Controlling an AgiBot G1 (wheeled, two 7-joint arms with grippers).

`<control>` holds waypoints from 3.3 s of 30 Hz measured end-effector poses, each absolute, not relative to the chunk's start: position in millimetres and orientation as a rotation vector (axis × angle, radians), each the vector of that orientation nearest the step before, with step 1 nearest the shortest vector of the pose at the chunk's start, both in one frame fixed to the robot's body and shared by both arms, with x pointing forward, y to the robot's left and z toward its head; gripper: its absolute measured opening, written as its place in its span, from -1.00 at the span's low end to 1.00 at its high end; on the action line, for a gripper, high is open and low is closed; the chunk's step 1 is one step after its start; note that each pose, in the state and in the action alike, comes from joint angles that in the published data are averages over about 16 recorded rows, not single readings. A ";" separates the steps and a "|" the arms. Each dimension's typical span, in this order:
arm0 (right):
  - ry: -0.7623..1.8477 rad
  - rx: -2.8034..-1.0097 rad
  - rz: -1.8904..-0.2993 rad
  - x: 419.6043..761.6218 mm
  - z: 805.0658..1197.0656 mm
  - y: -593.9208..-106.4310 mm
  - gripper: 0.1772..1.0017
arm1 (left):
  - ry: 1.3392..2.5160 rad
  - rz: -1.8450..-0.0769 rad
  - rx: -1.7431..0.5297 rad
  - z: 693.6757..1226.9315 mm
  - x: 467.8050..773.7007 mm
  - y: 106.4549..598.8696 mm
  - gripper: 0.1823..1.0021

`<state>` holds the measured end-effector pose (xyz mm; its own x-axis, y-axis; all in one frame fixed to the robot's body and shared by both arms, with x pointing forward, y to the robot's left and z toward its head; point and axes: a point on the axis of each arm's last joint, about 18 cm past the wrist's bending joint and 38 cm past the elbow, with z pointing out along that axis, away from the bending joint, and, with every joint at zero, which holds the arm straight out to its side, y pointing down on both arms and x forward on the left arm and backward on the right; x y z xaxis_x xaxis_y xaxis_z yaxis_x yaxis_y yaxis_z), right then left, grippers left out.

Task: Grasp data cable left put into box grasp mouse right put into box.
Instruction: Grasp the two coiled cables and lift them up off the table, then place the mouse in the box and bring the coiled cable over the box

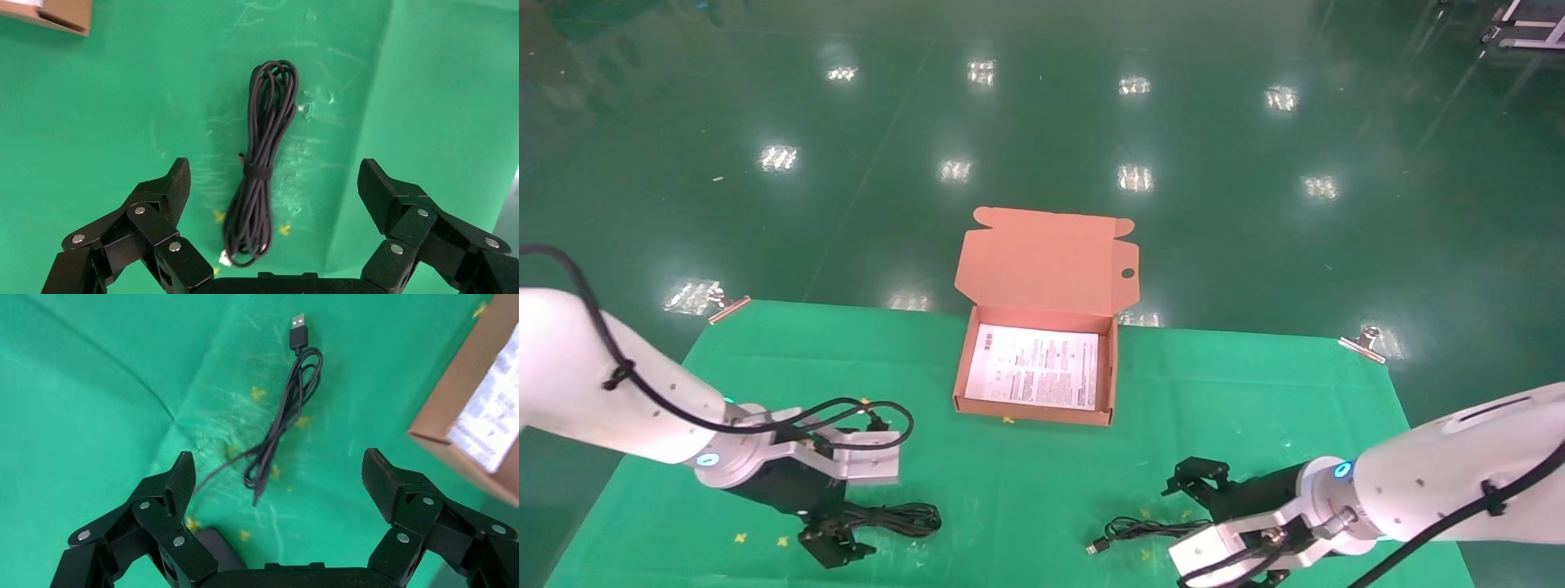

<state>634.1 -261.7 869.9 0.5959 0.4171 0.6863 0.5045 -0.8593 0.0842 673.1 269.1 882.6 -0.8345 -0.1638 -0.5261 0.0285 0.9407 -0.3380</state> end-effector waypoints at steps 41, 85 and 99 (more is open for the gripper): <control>-0.575 -2.802 -1.105 687.6 822.6 -260.6 0.85 | 2.513 -0.397 -0.224 835.9 718.9 283.1 0.87; -0.577 -2.799 -1.104 686.0 824.2 -260.9 -0.92 | 2.518 -0.404 -0.226 836.5 717.4 282.6 -0.80; -0.488 -2.758 -1.164 682.7 849.8 -278.0 -0.95 | 2.476 -0.422 -0.207 857.8 719.6 286.2 -0.81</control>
<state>682.7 -278.0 849.8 0.6547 0.2503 0.7133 0.3335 -0.9424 0.0246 719.6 286.2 857.8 -0.8007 -0.2437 -0.5472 -0.0489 0.9370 -0.3459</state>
